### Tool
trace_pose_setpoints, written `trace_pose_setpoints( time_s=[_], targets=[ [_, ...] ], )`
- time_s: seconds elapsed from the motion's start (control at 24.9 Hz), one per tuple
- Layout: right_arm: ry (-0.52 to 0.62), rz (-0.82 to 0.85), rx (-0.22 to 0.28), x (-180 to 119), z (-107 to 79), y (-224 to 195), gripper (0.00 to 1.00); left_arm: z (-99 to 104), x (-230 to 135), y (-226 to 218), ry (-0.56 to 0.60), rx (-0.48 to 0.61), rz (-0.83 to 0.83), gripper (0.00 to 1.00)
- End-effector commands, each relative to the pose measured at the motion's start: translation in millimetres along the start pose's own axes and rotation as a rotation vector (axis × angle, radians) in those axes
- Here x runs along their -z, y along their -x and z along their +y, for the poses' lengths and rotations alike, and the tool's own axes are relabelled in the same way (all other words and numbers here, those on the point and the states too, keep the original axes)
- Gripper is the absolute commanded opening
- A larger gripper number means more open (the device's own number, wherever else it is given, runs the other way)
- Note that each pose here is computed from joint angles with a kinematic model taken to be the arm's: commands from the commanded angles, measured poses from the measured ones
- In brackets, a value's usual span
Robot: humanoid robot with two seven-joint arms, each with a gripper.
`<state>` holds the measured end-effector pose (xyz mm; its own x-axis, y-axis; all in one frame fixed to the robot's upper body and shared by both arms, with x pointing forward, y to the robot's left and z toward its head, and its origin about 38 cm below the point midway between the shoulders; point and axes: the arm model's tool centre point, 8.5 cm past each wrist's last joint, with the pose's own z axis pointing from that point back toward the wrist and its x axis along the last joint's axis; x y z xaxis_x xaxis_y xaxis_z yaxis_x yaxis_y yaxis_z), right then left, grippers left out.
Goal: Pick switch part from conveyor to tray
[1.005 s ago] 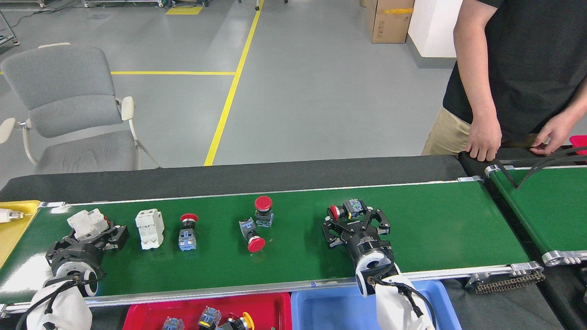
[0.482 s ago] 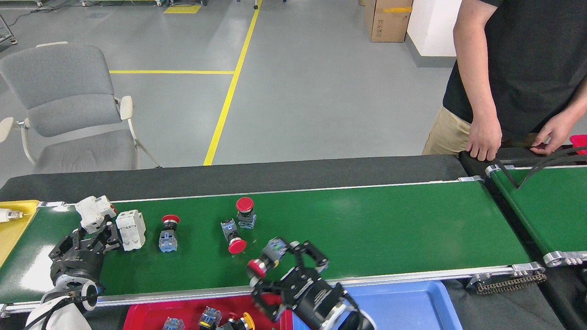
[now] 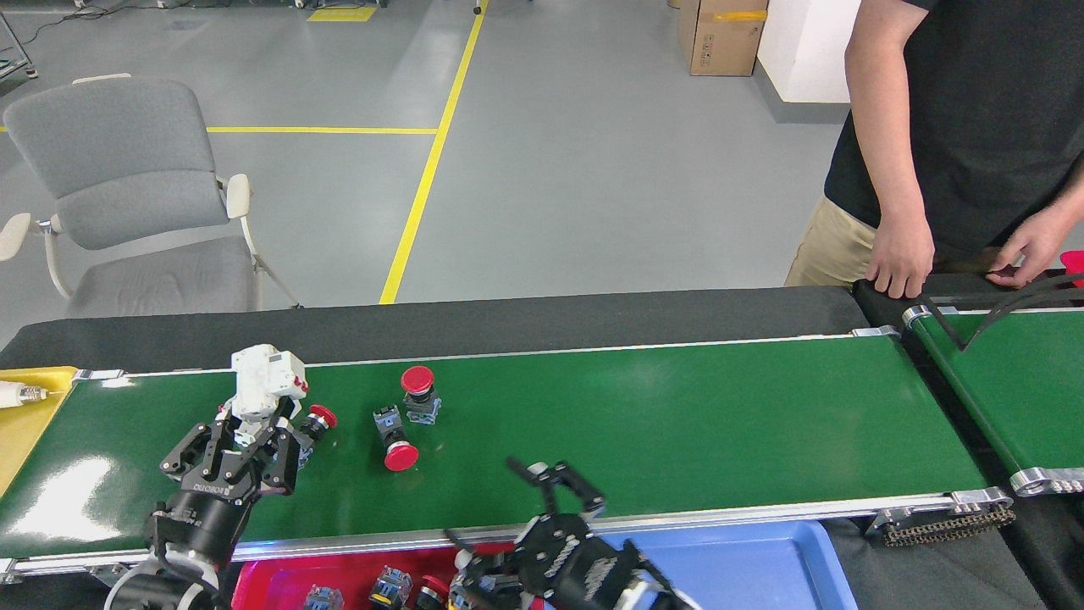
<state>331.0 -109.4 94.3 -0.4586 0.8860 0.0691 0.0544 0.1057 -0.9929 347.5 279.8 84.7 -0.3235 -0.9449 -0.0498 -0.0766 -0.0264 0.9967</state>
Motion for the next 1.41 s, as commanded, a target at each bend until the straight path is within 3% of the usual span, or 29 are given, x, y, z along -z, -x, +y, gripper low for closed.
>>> trace_pose_setpoints(
  time_s=[0.0,0.12,0.32,0.4,0.52,0.68,0.72,0.84,1.17,1.29,1.37],
  targets=[
    [0.021,0.208,0.005,-21,-3.8,49,0.98,16,0,-33,-0.049,0.009,-0.117,0.1],
    [-0.025,0.407,0.021,-71,10.5,104,0.98,11,-11,-86,-0.013,-0.021,-0.237,0.11],
    [-0.12,0.583,-0.028,-146,25.2,150,0.98,-3,-17,-171,0.033,-0.1,-0.454,0.16],
    [-0.115,0.595,-0.044,-154,19.2,165,0.98,-4,-21,-199,0.039,-0.124,-0.527,0.16],
    [-0.089,0.591,-0.014,-158,11.4,177,0.98,-4,-21,-233,0.059,-0.149,-0.567,0.18],
    [-0.083,0.569,-0.006,-157,9.4,178,0.98,-4,-17,-259,0.084,-0.107,-0.528,0.33],
    [-0.083,0.556,-0.002,-156,10.2,177,0.98,-4,-17,-260,0.087,-0.104,-0.517,0.42],
    [-0.09,0.538,0.006,-156,13.4,175,0.98,-7,-21,-261,0.097,-0.12,-0.477,0.98],
    [-0.093,0.532,0.007,-157,14.1,174,0.98,-9,-21,-257,0.1,-0.14,-0.436,0.99],
    [-0.098,0.533,0.01,-158,16.4,174,0.98,-13,-11,-218,0.113,-0.125,-0.19,0.99],
    [-0.101,0.52,0.008,-158,16.5,173,0.98,-21,-14,-163,0.138,-0.083,0.058,0.99]
  ],
)
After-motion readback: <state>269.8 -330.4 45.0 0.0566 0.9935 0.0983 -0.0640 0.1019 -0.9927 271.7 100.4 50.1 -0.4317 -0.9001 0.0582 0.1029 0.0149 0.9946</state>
